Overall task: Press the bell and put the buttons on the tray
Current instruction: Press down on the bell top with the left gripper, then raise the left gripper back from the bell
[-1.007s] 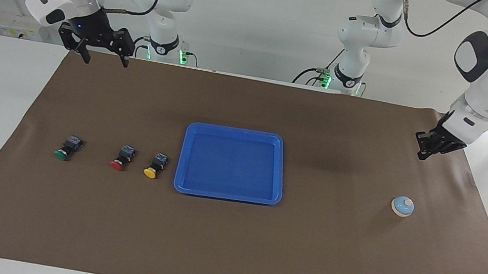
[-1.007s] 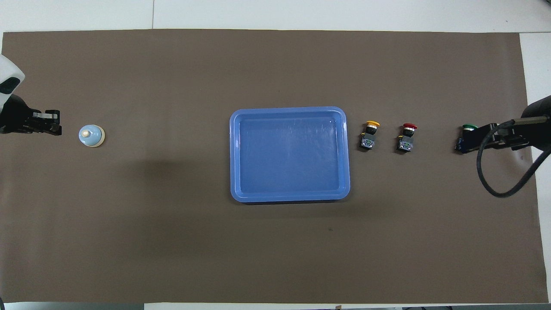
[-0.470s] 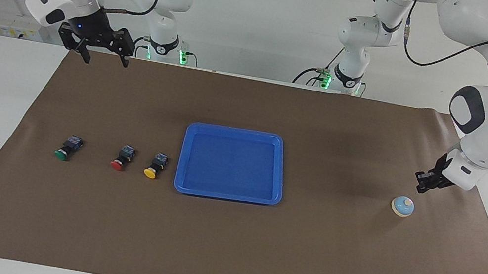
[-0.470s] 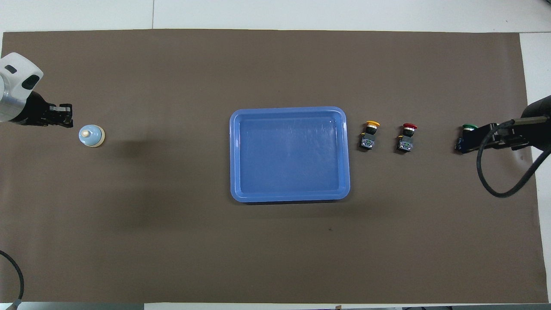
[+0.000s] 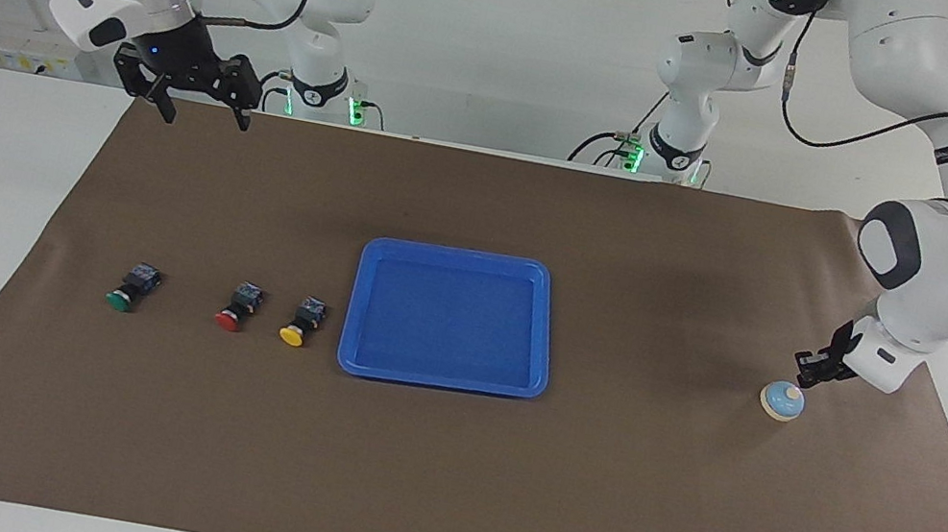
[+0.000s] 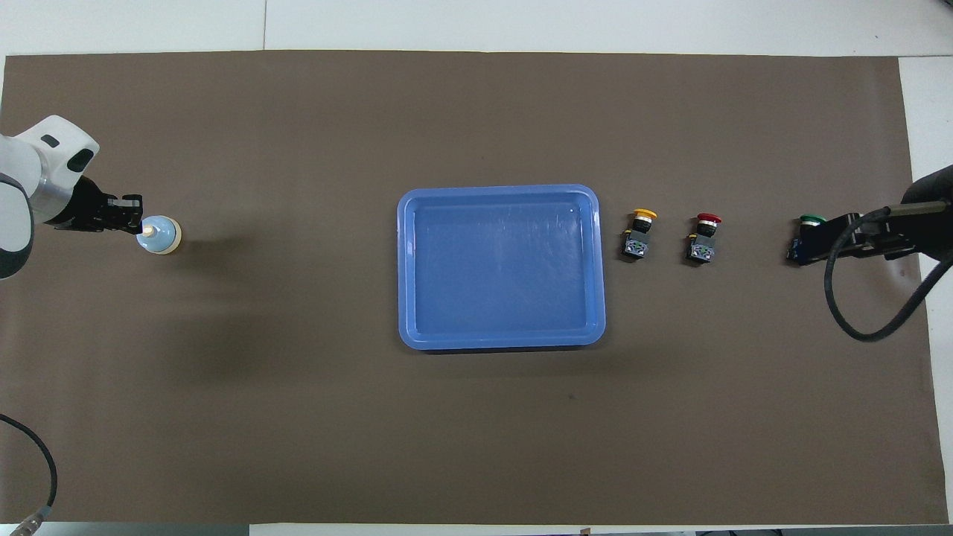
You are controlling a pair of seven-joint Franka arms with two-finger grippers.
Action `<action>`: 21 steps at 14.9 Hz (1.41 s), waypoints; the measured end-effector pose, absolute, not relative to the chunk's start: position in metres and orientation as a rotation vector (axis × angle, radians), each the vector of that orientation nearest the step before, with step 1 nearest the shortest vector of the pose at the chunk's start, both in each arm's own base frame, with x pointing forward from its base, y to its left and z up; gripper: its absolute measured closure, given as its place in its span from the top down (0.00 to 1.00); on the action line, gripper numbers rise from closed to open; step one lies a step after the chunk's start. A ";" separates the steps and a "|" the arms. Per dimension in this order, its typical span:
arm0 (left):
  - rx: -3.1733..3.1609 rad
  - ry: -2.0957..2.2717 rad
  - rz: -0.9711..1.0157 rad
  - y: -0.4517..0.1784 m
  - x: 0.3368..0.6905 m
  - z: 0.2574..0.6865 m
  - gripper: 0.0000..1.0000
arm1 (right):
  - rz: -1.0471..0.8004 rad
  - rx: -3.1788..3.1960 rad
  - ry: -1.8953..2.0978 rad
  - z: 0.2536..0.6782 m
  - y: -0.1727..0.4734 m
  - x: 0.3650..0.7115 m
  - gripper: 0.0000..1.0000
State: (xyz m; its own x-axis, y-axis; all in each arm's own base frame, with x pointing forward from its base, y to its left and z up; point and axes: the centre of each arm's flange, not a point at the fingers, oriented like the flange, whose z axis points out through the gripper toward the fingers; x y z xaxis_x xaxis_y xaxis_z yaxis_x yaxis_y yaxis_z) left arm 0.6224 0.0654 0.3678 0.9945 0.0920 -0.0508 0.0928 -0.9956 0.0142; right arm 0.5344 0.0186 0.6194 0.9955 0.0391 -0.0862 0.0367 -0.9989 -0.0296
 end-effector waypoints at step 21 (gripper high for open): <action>3.124 0.041 -0.242 0.006 0.578 0.549 1.00 | 0.135 -3.110 -0.049 0.619 0.015 0.535 1.00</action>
State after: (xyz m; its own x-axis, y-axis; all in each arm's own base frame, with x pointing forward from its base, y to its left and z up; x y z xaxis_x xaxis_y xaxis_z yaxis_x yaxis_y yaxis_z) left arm 0.5784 0.0062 0.5489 0.9878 0.0258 -0.1538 0.0270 -0.9996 0.0058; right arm 0.5345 0.0151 0.6194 0.9957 0.0324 -0.0862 0.0300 -0.9991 -0.0296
